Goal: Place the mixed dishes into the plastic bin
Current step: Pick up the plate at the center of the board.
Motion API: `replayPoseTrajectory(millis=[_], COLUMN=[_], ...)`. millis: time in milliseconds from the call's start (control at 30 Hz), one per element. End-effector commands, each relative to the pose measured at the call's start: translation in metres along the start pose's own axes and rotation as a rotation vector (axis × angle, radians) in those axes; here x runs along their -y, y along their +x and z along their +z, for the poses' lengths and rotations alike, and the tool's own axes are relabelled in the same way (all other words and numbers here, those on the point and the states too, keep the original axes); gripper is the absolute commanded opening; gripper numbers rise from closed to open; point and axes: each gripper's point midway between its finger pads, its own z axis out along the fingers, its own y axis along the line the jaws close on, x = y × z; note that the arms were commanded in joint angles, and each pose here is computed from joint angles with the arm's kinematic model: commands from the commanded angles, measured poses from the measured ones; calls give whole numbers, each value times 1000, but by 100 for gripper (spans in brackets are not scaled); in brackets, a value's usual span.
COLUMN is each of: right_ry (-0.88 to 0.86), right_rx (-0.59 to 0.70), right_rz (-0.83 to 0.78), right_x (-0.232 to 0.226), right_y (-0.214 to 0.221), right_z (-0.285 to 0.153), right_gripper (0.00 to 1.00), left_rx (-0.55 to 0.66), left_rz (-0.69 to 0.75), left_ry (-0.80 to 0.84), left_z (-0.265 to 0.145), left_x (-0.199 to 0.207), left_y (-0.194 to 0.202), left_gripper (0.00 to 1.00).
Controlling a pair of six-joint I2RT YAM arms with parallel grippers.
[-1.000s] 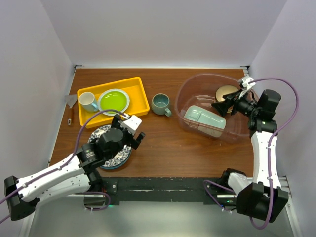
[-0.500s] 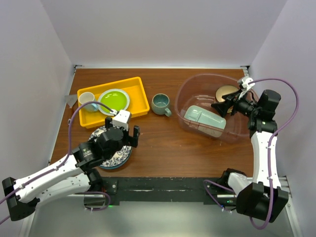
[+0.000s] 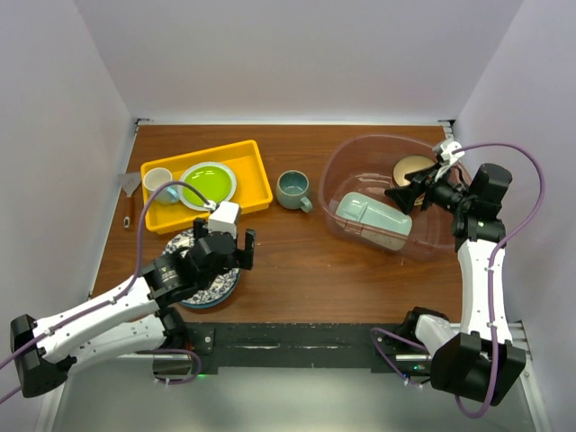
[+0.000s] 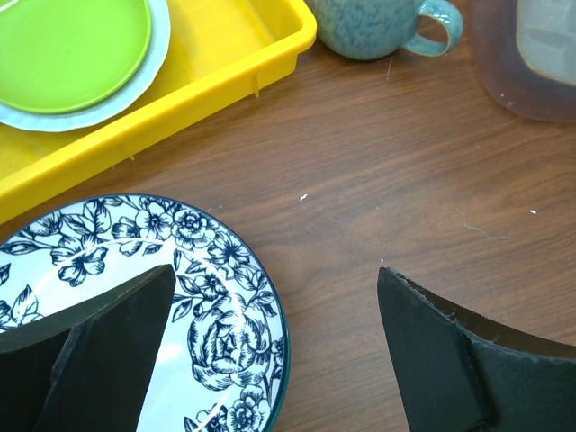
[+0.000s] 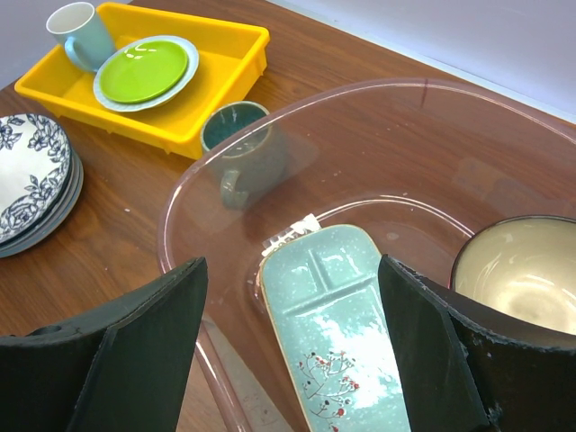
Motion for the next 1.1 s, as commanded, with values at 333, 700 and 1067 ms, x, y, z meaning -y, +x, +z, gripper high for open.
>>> replayPoseTrajectory(millis=[333, 700, 1067], right_ry=[-28, -28, -27], right_rx=[21, 21, 20], right_rz=[-38, -38, -38], right_x=[-8, -8, -8], right_y=[-12, -12, -12], right_z=[-3, -3, -3], right_gripper=[81, 81, 81], left_rx=[-14, -109, -137], left_rz=[-60, -24, -43], left_ry=[-76, -201, -279], left_z=[6, 18, 25], left_x=[-4, -11, -18], left_y=[-3, 14, 26], left_gripper=[100, 100, 100])
